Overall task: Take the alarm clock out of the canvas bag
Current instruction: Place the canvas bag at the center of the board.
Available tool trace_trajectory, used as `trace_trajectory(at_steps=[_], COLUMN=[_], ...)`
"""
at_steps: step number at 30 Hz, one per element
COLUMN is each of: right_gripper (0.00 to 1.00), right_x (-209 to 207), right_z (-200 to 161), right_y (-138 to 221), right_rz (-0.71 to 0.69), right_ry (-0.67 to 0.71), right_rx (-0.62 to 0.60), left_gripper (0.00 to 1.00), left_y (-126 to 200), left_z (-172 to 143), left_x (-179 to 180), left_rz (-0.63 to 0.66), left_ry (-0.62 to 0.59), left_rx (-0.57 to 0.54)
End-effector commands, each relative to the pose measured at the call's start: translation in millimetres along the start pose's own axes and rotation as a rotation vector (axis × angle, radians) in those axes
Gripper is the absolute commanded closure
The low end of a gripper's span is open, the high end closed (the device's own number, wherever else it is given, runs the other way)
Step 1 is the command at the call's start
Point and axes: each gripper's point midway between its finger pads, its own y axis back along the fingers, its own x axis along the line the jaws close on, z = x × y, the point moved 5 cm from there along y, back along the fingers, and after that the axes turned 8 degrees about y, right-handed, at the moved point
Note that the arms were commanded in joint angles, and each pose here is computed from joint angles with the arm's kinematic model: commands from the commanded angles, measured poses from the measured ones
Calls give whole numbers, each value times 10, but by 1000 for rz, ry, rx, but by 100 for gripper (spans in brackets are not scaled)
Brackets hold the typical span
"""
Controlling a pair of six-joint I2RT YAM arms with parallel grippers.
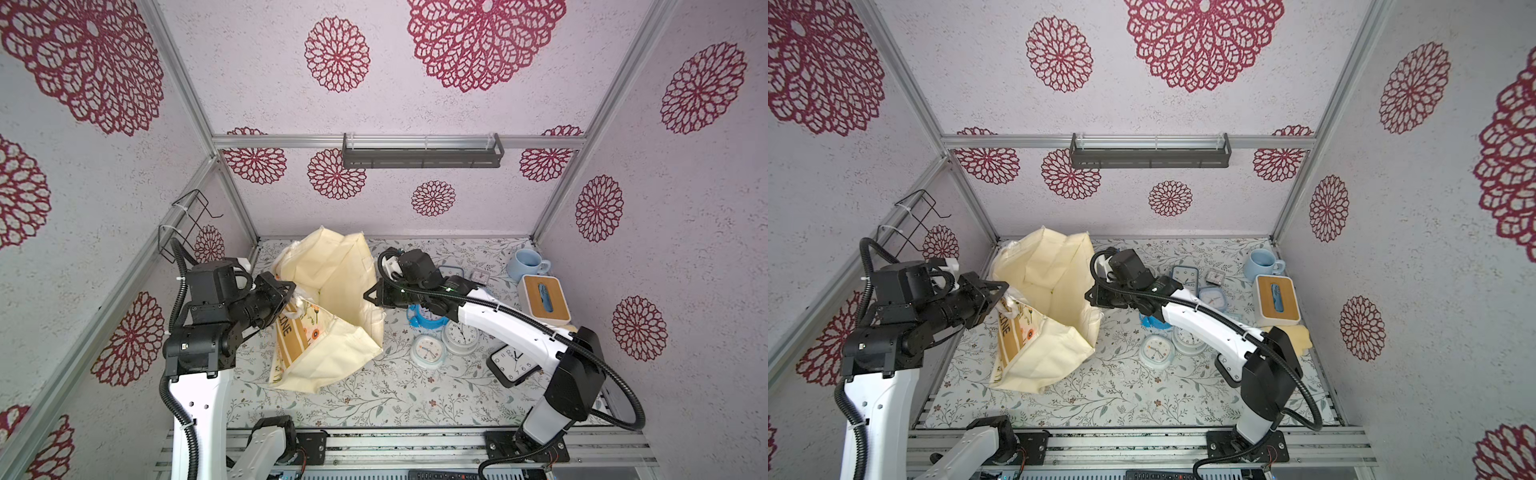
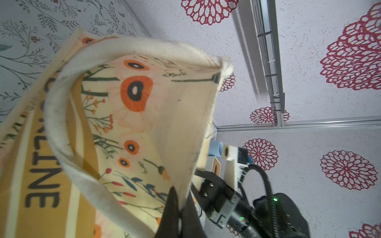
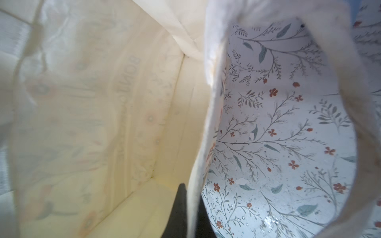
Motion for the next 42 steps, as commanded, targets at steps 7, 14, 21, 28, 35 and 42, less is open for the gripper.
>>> trace_trajectory(at_steps=[7, 14, 21, 28, 35, 42], right_gripper=[100, 100, 100, 49, 2, 1], right_x=[-39, 21, 81, -38, -96, -354], right_z=[-101, -17, 29, -61, 179, 564], right_y=[567, 777, 964, 994, 1584, 2533], right_rz=[-181, -201, -218, -276, -438, -739], right_ry=[121, 117, 123, 133, 241, 398], right_rx=[44, -32, -64, -48, -179, -486], left_gripper=[100, 87, 62, 37, 24, 14], left_y=[-192, -375, -364, -309, 89, 277], left_z=[-92, -211, -207, -167, 285, 857], left_x=[178, 556, 494, 435, 191, 291], left_rz=[-7, 99, 51, 107, 160, 347], left_ry=[-5, -7, 5, -104, -243, -357], left_rx=[62, 105, 83, 61, -319, -807])
